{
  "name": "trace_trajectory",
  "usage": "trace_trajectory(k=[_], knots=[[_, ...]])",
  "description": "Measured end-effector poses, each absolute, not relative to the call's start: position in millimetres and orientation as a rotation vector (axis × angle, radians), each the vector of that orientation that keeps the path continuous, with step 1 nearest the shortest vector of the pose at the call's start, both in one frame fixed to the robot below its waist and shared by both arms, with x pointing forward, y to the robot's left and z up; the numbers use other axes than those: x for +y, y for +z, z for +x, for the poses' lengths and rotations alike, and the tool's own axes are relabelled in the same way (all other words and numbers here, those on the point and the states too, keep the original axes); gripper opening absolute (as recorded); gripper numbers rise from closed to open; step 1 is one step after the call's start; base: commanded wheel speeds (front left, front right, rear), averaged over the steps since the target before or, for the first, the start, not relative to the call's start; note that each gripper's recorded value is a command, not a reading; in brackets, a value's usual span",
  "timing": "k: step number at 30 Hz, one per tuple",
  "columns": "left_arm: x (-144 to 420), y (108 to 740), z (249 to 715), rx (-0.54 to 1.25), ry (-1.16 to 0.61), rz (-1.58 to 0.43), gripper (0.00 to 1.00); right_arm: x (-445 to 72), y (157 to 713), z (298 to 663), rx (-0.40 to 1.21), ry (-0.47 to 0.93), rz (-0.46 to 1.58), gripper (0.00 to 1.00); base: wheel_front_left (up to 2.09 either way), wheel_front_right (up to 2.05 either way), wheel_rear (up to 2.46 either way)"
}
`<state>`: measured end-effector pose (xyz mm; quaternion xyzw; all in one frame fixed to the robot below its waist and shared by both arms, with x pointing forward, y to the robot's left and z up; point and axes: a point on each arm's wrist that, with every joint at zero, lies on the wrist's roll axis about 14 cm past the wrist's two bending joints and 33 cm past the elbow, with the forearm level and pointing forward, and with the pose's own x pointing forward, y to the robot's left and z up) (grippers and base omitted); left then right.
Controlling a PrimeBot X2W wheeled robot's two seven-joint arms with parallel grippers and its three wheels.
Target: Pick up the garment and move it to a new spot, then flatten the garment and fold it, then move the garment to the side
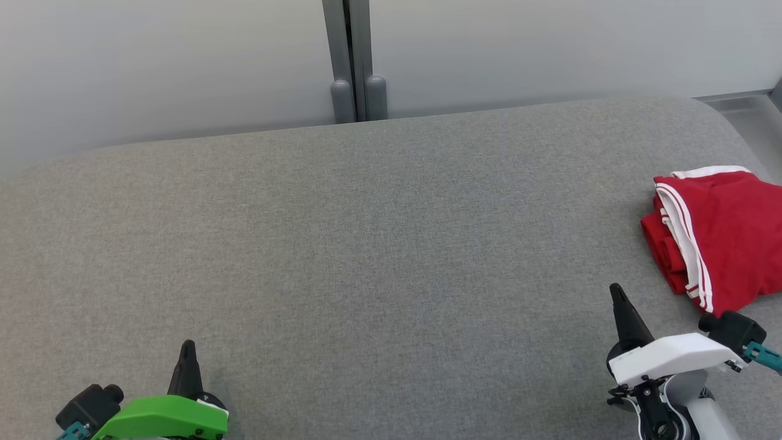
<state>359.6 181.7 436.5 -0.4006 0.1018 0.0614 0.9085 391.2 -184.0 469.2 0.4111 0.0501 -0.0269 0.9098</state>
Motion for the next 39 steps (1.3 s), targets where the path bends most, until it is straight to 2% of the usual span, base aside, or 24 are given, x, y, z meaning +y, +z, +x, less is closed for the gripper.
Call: trace_trajectory(k=[39], knots=[[190,469,377,0.119,0.094,-1.260,0.00,-194,487,391,0.055,-0.056,1.264,0.00,0.00,0.00,0.00]])
